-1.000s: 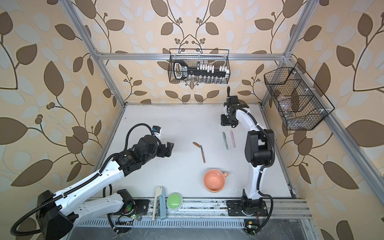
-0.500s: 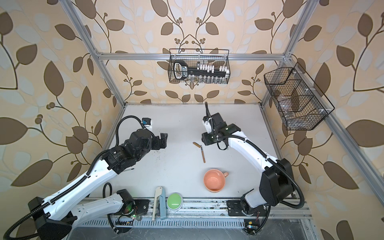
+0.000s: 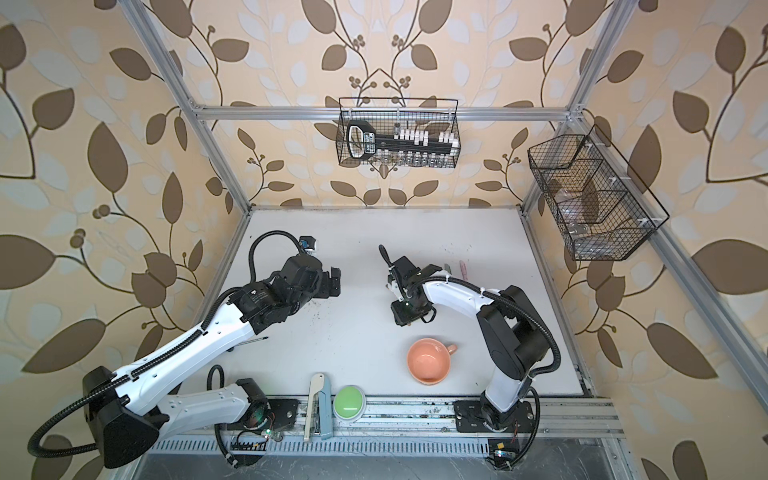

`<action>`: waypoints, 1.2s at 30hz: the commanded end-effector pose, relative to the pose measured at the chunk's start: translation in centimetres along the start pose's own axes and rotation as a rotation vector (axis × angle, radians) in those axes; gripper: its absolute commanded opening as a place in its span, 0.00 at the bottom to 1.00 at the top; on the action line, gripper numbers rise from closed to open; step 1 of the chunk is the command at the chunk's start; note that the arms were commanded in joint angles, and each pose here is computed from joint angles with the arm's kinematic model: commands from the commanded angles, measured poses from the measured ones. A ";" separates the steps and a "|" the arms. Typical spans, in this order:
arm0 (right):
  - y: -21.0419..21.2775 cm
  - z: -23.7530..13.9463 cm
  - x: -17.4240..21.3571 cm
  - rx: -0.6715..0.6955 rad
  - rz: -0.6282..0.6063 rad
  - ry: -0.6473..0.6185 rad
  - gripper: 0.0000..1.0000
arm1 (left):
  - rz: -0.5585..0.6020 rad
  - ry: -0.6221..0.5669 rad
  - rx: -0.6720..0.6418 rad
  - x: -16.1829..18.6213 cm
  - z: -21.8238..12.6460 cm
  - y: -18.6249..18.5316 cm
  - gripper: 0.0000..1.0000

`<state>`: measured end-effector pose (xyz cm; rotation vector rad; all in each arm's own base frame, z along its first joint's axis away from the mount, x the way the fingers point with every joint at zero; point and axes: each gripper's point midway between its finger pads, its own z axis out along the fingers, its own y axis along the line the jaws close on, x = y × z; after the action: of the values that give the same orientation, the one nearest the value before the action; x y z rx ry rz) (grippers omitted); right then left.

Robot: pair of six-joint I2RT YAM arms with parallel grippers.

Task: Insert the pens into the pen caps

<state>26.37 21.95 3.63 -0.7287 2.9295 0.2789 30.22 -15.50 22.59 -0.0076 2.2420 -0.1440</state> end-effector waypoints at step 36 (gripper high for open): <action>0.2 -2.9 -2.8 -0.239 0.113 -0.205 0.47 | 0.097 0.140 0.245 5.7 2.0 -3.3 0.99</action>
<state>27.42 24.36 3.82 -0.6395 2.8574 0.6323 27.99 -16.36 18.96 0.1180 2.3062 -0.2485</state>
